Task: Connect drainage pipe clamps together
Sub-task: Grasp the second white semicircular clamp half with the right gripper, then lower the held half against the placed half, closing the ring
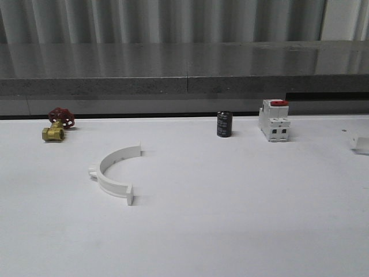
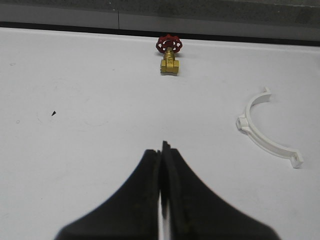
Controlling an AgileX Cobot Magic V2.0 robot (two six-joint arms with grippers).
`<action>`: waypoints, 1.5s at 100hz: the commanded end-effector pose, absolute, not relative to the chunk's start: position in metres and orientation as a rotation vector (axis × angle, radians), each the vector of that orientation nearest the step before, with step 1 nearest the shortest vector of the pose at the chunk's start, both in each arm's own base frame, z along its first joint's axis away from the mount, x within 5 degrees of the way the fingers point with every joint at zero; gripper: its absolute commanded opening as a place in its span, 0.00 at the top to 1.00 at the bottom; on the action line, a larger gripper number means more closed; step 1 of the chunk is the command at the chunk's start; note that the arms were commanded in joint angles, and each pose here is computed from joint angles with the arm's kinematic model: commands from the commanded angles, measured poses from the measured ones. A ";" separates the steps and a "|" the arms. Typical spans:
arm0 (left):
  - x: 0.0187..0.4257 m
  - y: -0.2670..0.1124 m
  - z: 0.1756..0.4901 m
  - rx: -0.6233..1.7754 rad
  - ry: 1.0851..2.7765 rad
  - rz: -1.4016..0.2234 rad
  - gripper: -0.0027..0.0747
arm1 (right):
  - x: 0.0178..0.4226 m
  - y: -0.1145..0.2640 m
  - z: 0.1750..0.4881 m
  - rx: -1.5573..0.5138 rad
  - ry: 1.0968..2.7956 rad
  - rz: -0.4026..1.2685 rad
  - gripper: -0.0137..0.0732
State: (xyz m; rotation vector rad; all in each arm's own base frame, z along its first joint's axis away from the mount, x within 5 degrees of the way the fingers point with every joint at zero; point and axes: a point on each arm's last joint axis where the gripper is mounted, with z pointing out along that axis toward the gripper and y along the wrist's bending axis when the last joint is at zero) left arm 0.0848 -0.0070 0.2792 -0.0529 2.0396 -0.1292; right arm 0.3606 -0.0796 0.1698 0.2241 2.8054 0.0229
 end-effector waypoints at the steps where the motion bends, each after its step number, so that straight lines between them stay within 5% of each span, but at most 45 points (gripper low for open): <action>1: 0.088 -0.008 0.293 -0.036 1.945 -0.143 0.99 | 0.366 -0.065 0.218 0.210 2.693 0.045 0.80; 30: 0.088 -0.008 0.294 -0.036 1.941 -0.145 0.99 | 0.356 0.027 0.264 0.107 2.703 0.096 0.80; 49: 0.088 -0.009 0.293 -0.039 1.942 -0.151 0.99 | 0.345 0.103 0.266 0.129 2.637 -0.023 0.80; 88: 0.088 -0.009 0.293 -0.039 1.942 -0.151 0.99 | 0.356 0.217 0.242 0.053 2.638 0.039 0.80; 150: 0.088 -0.009 0.293 -0.039 1.942 -0.151 0.99 | 0.376 0.273 0.228 0.008 2.643 0.082 0.80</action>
